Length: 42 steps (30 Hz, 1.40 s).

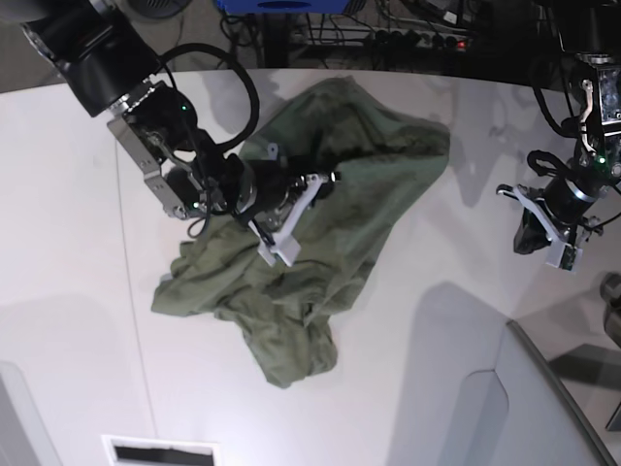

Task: Layout the t-shirt on the table in an organized manner, then fold the t-shirt properly
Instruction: 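Swing the held shirt with the right gripper to spread it out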

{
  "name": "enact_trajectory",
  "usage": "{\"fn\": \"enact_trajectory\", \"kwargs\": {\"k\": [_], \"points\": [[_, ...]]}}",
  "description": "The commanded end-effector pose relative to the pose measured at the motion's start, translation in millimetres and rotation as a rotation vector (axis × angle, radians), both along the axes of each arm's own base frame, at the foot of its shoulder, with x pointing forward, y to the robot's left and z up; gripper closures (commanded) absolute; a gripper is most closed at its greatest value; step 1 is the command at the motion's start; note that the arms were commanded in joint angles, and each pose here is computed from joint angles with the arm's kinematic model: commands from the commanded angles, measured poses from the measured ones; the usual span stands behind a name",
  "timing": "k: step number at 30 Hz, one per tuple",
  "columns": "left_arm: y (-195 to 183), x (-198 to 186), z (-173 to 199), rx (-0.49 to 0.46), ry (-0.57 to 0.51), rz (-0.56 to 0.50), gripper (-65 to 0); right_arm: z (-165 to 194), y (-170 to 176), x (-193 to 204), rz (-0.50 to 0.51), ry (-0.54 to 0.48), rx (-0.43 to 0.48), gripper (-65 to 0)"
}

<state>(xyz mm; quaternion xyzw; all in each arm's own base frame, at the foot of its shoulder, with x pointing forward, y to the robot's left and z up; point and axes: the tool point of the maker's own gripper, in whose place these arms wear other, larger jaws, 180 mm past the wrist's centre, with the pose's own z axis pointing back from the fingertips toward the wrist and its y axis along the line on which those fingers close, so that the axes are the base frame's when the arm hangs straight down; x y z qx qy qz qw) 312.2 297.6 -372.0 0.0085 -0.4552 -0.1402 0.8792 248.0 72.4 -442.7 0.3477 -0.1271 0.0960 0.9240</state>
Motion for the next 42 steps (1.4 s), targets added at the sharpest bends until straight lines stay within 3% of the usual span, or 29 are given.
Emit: {"fn": "enact_trajectory", "kwargs": {"k": [1, 8, 14, 20, 27, 32, 34, 39, 42], "points": [[2.4, 17.2, 23.4, 0.005, -0.077, -0.005, -0.7, 1.3, -1.4, 3.0, -0.009, 0.000, 0.010, -2.1], [-2.3, 22.2, 25.9, -0.010, -0.093, -0.003, -0.7, -29.3, -31.0, -20.6, -0.044, 0.056, -0.051, -1.2], [-1.1, 21.7, 24.7, -0.009, -0.089, -0.001, -0.7, -75.7, -78.1, -31.4, -0.124, 0.137, -0.166, -1.1], [-1.6, 22.0, 25.6, -0.009, -0.091, -0.002, -0.7, -93.0, -167.3, -12.7, -0.322, 0.169, -0.265, -0.9], [3.1, 21.5, 26.8, 0.004, -0.089, -0.003, -0.7, -65.8, -278.1, 39.6, -0.499, 0.091, -0.376, -1.2], [2.6, 21.9, 27.8, 0.004, -0.091, -0.005, -0.7, -50.5, -330.6, 85.9, -0.602, 0.085, -0.447, -1.4], [2.6, 21.9, 27.8, 0.004, -0.091, -0.005, -0.7, -39.1, -348.6, 108.1, -0.607, 0.046, -0.516, -1.4], [2.4, 22.1, 28.2, 0.005, -0.093, -0.006, -0.7, -2.6, -353.1, 177.4, -0.564, -0.144, -0.667, -1.5], [2.4, 21.5, 27.7, 0.005, -0.091, -0.006, -0.7, 17.6, -327.9, 213.3, -0.476, -0.265, -0.674, -1.5]]}}
